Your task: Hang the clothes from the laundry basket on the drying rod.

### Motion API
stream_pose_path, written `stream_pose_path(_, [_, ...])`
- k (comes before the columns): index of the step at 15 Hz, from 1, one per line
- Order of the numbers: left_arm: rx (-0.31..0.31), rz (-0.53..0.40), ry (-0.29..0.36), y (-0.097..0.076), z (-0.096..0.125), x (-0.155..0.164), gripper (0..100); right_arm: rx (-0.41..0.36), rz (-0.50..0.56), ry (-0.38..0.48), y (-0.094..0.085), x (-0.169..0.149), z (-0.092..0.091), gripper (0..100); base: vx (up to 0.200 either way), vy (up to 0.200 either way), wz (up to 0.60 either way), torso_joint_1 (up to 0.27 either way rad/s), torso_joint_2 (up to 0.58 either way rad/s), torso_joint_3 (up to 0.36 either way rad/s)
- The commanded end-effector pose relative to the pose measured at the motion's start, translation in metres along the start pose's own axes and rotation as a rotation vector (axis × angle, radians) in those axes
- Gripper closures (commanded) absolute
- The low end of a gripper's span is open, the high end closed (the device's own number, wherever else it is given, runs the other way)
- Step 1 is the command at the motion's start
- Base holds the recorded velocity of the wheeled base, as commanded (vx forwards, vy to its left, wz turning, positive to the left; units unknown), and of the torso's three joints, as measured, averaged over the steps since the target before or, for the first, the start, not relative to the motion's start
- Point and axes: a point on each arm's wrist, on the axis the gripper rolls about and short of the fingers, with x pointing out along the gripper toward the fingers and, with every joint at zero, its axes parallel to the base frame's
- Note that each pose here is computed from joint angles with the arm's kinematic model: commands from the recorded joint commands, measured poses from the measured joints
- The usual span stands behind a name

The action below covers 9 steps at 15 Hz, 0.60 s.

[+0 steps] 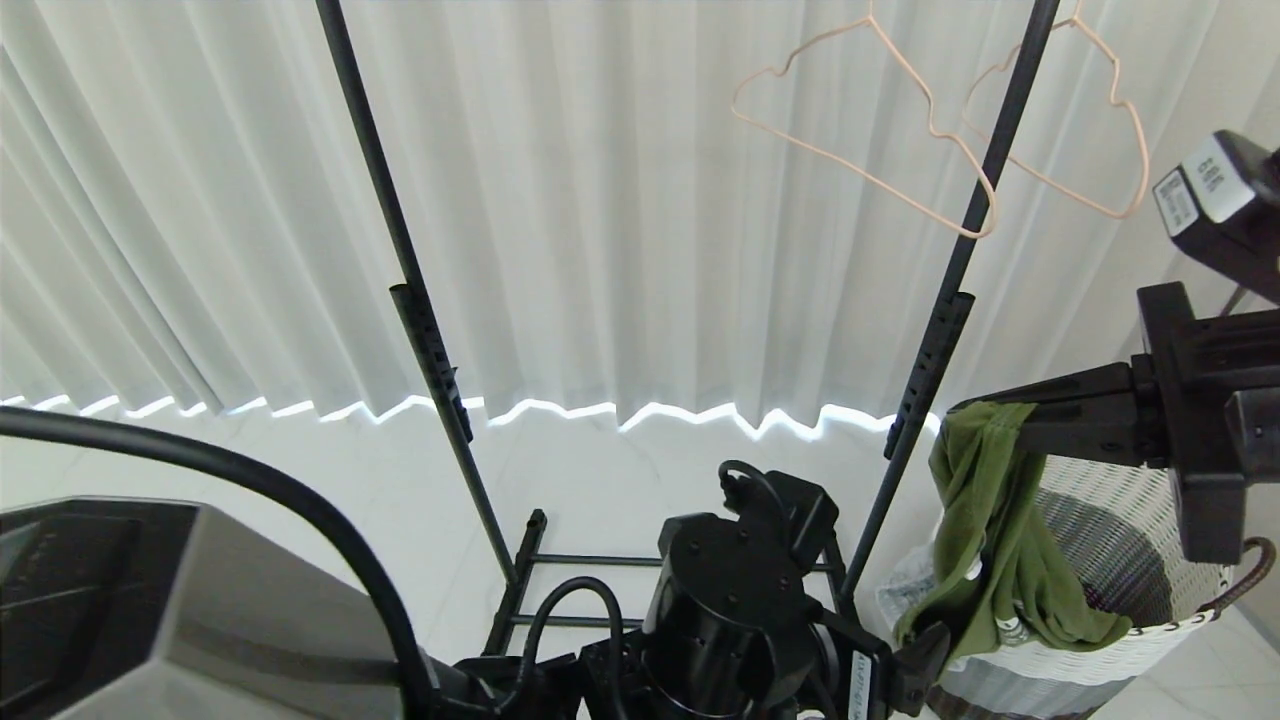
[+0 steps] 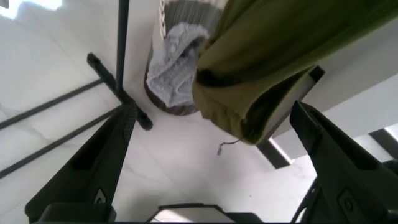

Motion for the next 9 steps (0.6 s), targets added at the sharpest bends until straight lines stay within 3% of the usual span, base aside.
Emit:
stream_pose_path(1, [0.001, 0.014, 0.049, 0.005, -0.017, 0.014, 0, -0.001, 0.0, 0.0, 0.001, -0.001, 0.0, 100, 0.0, 0.0, 0.0, 0.0, 0.0, 0.0])
stream_pose_path(9, [0.005, 0.019, 0.027, 0.011, -0.025, 0.053, 0, -0.016, -0.023, -0.009, 0.01, -0.018, -0.001, 100, 0.0, 0.0, 0.0, 0.0, 0.0, 0.0])
